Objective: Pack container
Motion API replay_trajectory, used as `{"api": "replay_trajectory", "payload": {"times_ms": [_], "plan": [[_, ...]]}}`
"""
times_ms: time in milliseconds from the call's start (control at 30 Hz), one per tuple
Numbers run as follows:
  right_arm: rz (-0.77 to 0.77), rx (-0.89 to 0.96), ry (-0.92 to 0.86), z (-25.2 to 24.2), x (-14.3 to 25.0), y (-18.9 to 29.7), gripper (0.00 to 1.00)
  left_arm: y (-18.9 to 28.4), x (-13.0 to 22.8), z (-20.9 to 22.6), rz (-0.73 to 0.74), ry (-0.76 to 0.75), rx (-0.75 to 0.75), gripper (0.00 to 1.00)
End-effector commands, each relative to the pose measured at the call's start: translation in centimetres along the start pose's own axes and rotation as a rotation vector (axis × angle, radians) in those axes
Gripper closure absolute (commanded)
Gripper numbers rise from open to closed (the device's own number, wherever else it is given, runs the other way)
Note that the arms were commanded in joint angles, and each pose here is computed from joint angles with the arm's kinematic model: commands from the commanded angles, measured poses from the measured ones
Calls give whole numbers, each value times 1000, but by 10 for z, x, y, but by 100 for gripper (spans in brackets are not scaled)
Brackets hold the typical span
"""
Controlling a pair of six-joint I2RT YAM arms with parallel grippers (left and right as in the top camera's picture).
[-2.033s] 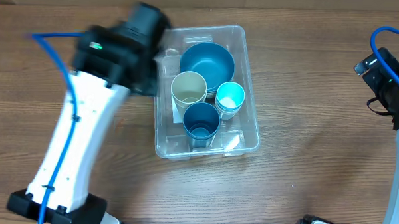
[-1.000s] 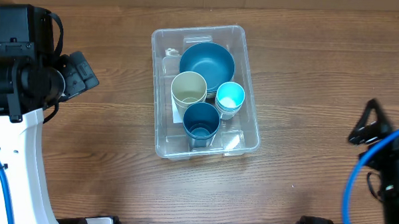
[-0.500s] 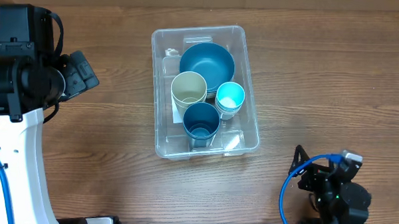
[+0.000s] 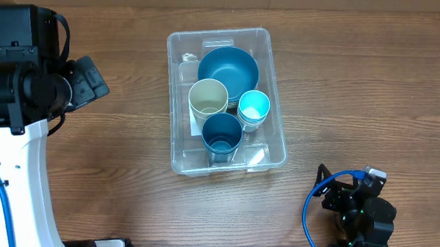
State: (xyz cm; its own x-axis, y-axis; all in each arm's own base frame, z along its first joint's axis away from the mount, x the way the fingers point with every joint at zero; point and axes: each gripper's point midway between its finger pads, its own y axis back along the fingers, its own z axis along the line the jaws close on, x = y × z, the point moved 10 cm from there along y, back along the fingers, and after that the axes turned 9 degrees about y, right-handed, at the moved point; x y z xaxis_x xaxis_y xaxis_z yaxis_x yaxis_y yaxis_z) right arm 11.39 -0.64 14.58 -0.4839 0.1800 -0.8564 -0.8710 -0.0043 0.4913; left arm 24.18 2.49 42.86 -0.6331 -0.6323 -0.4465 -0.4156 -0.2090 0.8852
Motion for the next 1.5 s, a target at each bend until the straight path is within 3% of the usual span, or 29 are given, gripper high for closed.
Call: {"api": "replay_trajectory", "payload": {"times_ms": [0, 167, 267, 367, 433, 467, 533, 800, 933, 1233, 1467], "plan": [[1, -6, 13, 0, 4, -3, 0, 0, -1, 0, 1, 10, 3, 0], [1, -6, 13, 0, 4, -3, 0, 0, -1, 0, 1, 9, 3, 0], [2, -6, 13, 0, 4, -3, 0, 2, -6, 7, -77, -42, -75, 0], [2, -6, 13, 0, 4, -3, 0, 2, -13, -4, -198, -22, 71, 0], [1, -6, 13, 0, 4, -3, 0, -8, -6, -15, -289, -100, 283, 0], [1, -6, 13, 0, 4, -3, 0, -18, 3, -16, -364, -130, 400, 0], [1, -6, 13, 0, 4, -3, 0, -31, 20, -7, -426, -122, 456, 0], [1, -6, 13, 0, 4, -3, 0, -104, 132, 62, -515, -150, 488, 0], [1, -6, 13, 0, 4, -3, 0, -140, 169, 81, -539, -121, 529, 0], [1, -6, 13, 0, 4, -3, 0, -190, 202, 93, -532, -117, 544, 0], [1, -6, 13, 0, 4, -3, 0, -193, 202, 92, -560, -74, 577, 0]]}}
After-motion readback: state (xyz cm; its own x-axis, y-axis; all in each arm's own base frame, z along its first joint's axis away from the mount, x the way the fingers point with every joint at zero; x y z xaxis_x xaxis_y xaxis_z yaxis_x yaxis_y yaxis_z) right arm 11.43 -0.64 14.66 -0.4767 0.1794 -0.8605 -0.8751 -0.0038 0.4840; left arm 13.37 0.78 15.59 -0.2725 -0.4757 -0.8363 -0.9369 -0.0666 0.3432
